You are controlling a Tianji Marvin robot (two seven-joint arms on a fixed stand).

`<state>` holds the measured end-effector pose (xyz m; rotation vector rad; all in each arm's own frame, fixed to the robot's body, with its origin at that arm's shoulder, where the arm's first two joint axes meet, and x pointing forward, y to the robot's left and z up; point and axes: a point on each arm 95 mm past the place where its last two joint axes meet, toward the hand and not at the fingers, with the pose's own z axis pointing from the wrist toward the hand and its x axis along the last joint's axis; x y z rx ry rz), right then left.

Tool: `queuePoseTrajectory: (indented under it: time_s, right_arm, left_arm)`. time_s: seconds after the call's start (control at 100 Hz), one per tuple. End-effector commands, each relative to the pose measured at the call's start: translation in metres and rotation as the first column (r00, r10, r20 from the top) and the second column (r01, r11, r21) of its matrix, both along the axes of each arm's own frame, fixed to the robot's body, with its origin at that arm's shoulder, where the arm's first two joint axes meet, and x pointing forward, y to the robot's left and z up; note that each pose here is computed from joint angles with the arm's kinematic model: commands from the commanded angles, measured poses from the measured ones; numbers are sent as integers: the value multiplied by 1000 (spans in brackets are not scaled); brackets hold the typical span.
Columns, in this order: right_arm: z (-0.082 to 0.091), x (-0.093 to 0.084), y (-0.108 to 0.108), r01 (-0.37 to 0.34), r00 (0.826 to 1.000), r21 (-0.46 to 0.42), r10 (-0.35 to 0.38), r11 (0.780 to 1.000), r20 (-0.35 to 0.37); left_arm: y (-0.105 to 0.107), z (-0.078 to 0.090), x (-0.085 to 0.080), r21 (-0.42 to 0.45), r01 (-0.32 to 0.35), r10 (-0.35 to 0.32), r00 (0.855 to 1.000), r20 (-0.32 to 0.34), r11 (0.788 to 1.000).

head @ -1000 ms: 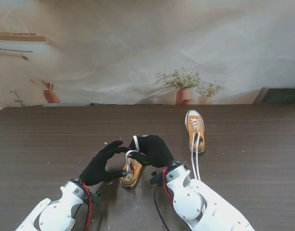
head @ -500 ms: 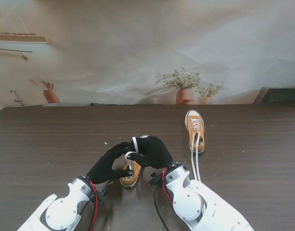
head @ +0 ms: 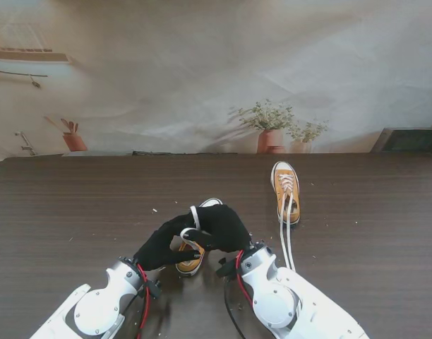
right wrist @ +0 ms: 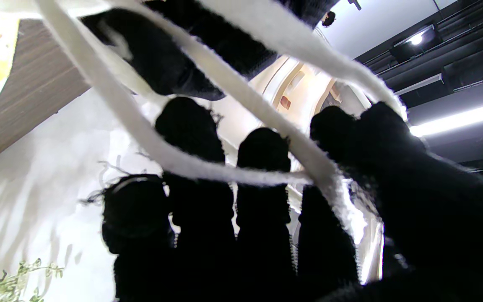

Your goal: Tie the shoelaces into a bow on the shoes

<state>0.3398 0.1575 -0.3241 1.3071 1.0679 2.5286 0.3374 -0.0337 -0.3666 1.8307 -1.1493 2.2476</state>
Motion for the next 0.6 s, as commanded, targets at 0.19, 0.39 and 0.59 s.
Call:
queuePoseTrajectory:
  time_s: [0.19, 0.39, 0.59]
  right_arm:
    - [-7, 5, -8, 14, 999, -9, -14, 1000, -39]
    - [-4, 7, -7, 9, 999, 1, -8, 1000, -47]
    - [-1, 2, -3, -9, 999, 2, 9, 1000, -35]
  left_arm:
    - [0, 0, -8, -41, -50, 50, 999, -18, 998]
    - [-3, -1, -12, -70, -124, 121, 991, -52, 990]
    - [-5, -2, -11, -77, -171, 166, 984, -67, 982]
